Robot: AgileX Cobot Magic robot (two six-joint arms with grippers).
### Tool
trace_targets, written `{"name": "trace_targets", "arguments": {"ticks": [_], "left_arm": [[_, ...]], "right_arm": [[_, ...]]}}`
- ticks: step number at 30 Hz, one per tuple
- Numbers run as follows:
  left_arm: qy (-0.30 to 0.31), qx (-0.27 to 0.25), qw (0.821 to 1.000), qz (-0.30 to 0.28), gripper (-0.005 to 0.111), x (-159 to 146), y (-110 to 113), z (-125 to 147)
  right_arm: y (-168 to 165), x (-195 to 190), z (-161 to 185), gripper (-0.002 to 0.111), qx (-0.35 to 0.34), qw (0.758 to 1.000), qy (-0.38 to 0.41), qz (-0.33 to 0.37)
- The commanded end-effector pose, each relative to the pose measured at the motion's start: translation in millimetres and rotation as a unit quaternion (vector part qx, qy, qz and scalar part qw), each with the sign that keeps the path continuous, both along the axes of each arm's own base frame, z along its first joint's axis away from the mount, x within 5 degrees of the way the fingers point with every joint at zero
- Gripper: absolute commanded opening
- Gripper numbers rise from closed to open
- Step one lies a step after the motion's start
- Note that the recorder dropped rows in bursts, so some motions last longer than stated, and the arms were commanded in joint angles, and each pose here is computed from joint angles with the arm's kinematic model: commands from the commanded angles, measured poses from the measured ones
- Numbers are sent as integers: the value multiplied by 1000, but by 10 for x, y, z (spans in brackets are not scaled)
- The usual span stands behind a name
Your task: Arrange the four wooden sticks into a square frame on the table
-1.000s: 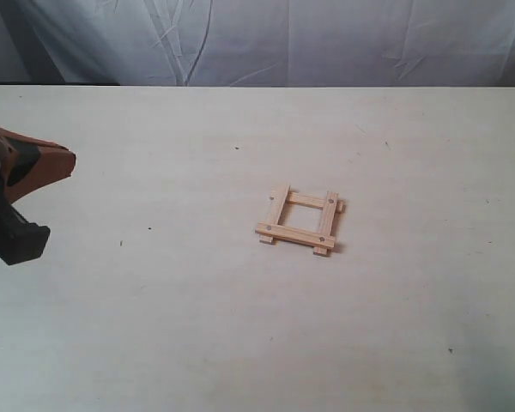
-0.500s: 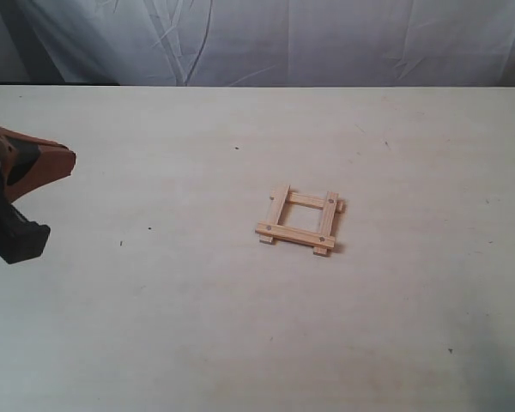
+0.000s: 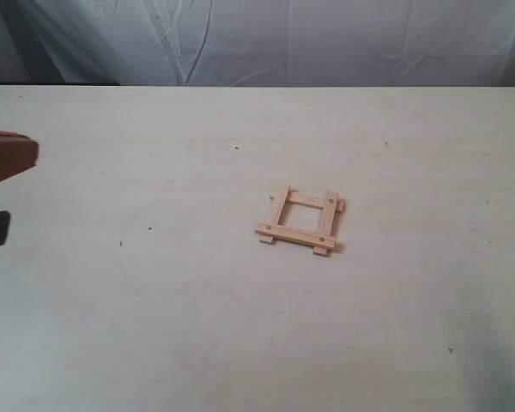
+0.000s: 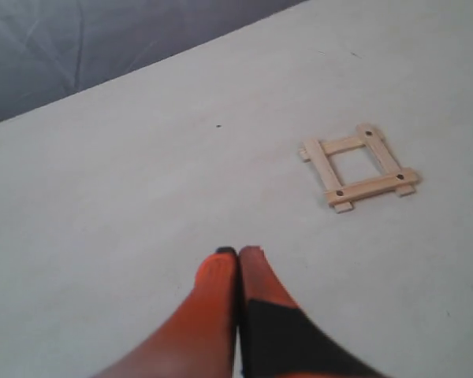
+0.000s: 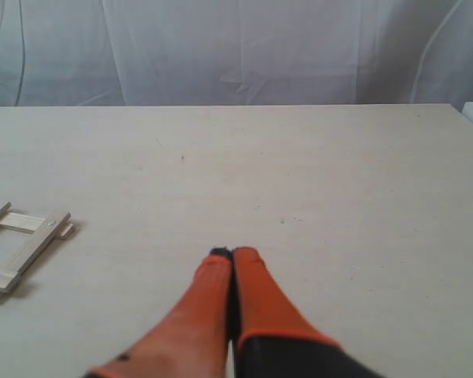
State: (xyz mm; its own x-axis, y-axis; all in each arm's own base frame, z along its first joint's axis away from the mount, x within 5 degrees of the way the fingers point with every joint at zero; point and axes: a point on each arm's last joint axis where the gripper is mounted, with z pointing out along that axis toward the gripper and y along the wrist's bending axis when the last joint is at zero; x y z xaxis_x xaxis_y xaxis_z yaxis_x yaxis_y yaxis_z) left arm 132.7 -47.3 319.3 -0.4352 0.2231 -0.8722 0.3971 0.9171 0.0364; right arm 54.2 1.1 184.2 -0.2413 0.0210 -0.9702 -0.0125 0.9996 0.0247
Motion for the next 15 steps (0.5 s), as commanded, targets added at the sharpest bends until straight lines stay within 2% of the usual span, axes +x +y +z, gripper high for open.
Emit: {"name": "trace_targets", "arguments": {"ticks": [1,5,8,12,15], "left_arm": [[-23,-46,994,92,0,-239,244,-270],[-108,-53,978,170,0,-492,414,-637],[-168,-51,965,193,0,-634,460,-876],[-186,-36,962,194,0,-740,466,-1197],[-189,-33,962,192,0,-769,463,-1251]], "right_arm": [[-3,0,10,0,1,1000,-10,-3],[-3,0,10,0,1,1000,-10,-3],[-3,0,10,0,1,1000,-10,-3],[-3,0,10,0,1,1000,-10,-3],[-3,0,10,0,1,1000,-10,-3]]}}
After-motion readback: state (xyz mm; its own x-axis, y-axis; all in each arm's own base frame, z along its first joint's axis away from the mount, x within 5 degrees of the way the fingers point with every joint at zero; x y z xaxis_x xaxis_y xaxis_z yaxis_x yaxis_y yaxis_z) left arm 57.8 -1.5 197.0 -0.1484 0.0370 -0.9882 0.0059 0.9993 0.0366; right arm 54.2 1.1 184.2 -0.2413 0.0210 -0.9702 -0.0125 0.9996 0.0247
